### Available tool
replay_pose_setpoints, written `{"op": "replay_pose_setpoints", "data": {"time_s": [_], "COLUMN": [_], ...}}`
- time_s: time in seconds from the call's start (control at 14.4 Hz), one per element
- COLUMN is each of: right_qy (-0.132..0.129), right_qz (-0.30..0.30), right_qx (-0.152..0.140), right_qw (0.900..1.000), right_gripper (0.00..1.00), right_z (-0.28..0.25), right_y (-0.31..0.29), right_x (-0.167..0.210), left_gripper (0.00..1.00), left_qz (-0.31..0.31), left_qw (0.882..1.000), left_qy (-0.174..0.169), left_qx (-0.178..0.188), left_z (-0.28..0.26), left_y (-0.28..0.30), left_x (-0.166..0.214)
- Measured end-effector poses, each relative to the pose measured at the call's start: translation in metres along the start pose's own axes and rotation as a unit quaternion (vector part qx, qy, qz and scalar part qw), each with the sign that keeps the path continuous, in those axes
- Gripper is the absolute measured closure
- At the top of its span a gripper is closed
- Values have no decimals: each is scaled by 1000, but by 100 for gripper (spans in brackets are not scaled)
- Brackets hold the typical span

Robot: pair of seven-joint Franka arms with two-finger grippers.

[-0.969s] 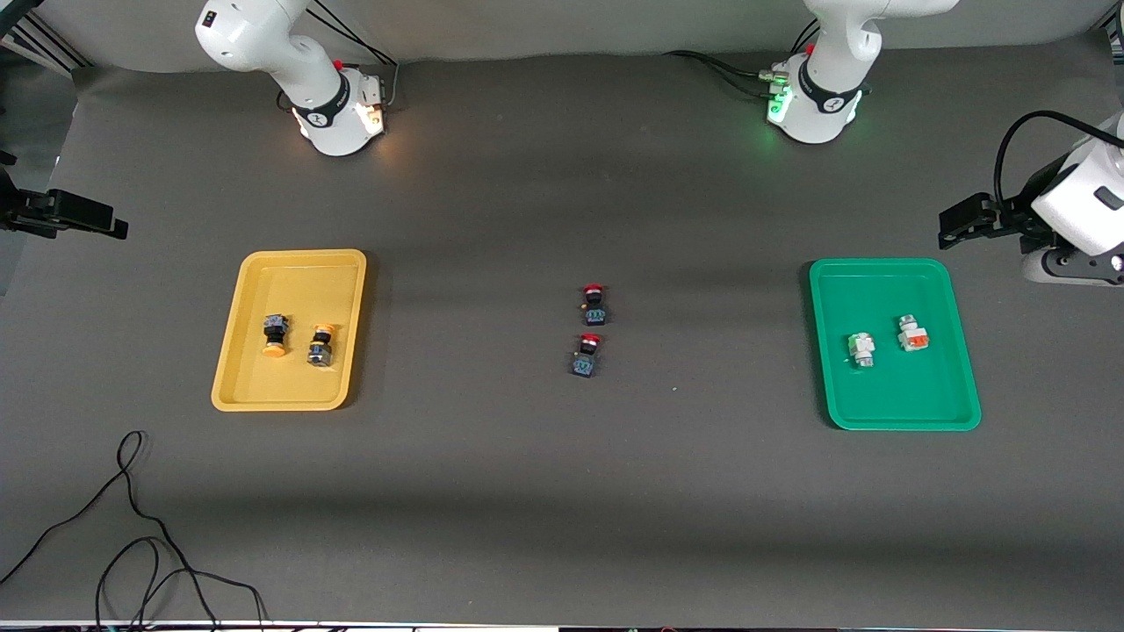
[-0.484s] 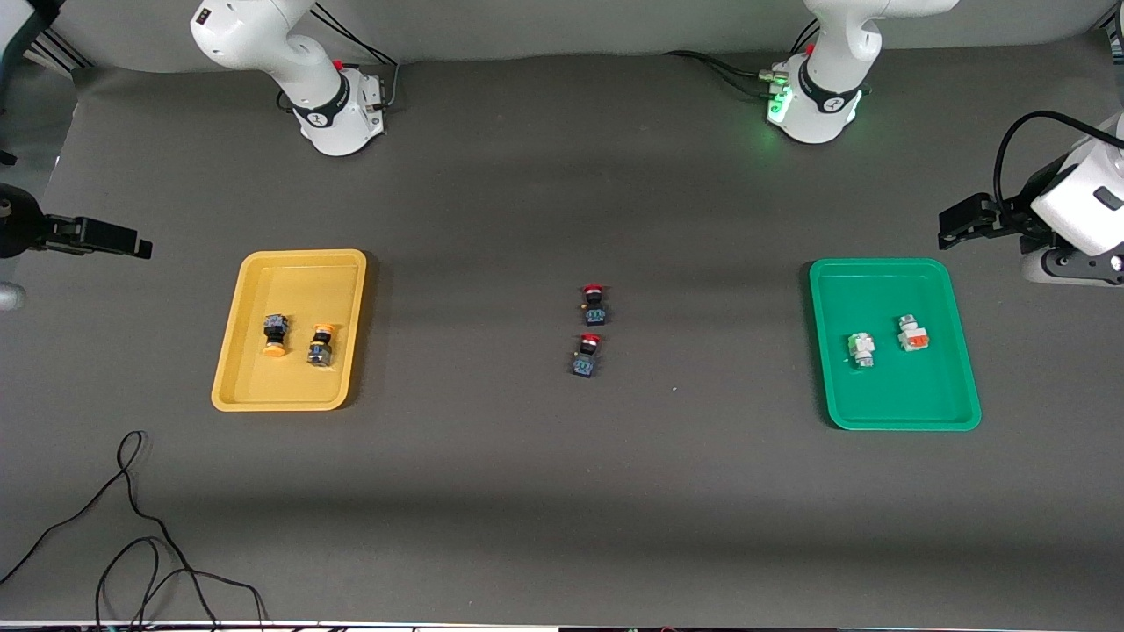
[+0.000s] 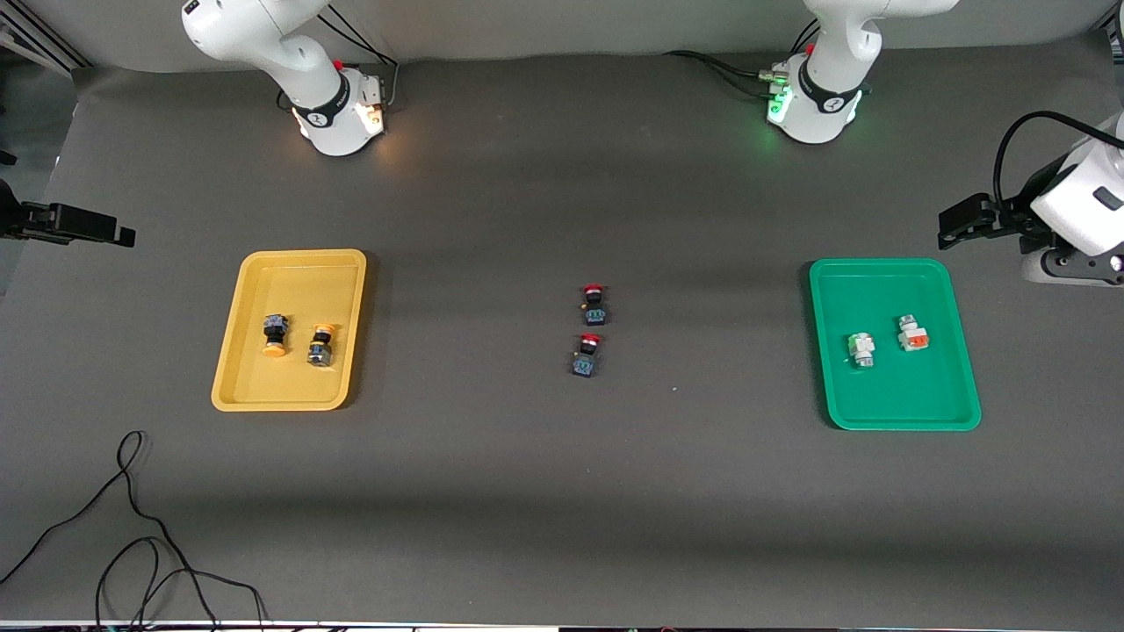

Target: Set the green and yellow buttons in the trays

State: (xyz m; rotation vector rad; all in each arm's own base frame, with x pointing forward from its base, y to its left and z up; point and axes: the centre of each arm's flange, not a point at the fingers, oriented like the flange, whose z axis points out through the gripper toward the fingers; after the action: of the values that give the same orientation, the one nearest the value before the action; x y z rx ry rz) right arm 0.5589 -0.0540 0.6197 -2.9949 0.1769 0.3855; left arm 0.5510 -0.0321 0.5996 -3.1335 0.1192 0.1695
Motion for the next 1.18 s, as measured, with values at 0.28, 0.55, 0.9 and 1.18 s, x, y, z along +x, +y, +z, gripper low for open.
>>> {"op": "replay_pose_setpoints", "data": {"time_s": [0.28,0.55,0.9,1.18], "right_qy": [-10,-8,14,54], "right_qz": [14,24,28,32], "right_qx": [-7,-9,-12,-63], "right_qw": [1000,1000,999,996], "right_gripper": [0,0,0,0], "right_z": [7,3,0,9], "right_y": [-8,-27,-19,-15], "right_x": [4,-3,-17,-35], "left_gripper": [0,0,0,0], "left_qz": [0,0,0,0], "left_qw": [1000,1000,1000,1000], "left_qy": [0,0,0,0], "left_qx": [0,0,0,0], "left_z": [0,0,0,0], "left_y": [0,0,0,0], "left_x": [0,0,0,0]}}
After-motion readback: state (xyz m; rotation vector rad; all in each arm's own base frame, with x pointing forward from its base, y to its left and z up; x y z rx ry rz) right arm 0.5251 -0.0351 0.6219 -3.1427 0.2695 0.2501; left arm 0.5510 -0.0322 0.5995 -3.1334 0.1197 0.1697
